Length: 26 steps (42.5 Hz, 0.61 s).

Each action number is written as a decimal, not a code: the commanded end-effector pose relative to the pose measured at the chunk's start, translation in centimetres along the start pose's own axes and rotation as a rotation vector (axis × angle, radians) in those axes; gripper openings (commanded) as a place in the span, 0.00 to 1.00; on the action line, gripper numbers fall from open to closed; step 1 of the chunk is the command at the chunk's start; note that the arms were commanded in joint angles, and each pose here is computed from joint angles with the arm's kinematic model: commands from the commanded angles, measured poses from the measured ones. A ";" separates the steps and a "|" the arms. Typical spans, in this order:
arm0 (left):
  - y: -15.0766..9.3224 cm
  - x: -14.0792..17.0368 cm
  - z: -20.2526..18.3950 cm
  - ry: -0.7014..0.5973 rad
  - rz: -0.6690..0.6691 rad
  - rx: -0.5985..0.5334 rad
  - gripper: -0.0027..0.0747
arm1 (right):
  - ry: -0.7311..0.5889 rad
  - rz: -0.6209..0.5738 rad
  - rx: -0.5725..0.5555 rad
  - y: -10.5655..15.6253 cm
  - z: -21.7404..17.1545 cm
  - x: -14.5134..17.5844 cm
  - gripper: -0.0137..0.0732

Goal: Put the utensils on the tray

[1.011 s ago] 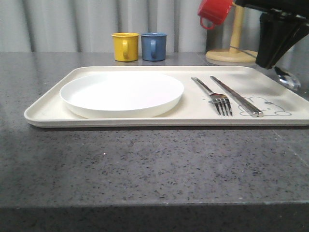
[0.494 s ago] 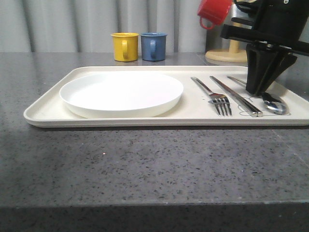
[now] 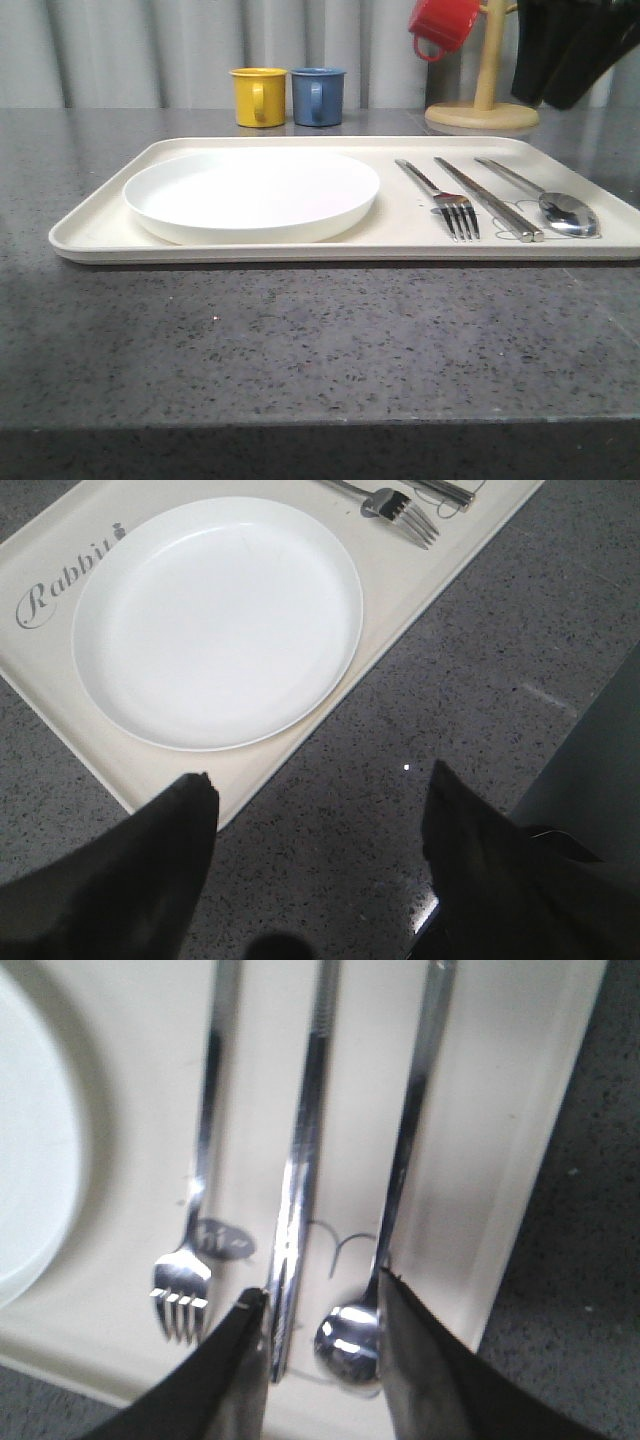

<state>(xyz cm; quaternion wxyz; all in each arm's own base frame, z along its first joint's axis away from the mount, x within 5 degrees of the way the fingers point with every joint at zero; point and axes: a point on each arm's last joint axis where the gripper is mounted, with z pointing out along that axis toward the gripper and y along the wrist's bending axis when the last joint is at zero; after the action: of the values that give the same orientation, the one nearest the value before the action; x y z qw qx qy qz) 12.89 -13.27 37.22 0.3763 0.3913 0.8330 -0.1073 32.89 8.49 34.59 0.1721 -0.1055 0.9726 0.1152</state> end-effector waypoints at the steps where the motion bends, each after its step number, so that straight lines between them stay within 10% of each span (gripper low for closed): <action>1: 0.0 -1.1 -1.0 -0.096 -0.008 0.001 0.61 | -0.113 -0.117 -0.008 2.3 -5.0 2.4 0.48; 26: 0.0 -1.1 -1.0 -0.103 -0.007 -0.001 0.61 | -0.524 -0.290 -0.046 3.7 -13.7 19.6 0.48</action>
<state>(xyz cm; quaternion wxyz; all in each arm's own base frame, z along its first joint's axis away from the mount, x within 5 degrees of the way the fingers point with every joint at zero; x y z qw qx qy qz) 12.90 -13.29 37.23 0.3775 0.3911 0.8324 -0.1079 11.59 6.05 39.92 0.3645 -0.2204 0.8951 0.1313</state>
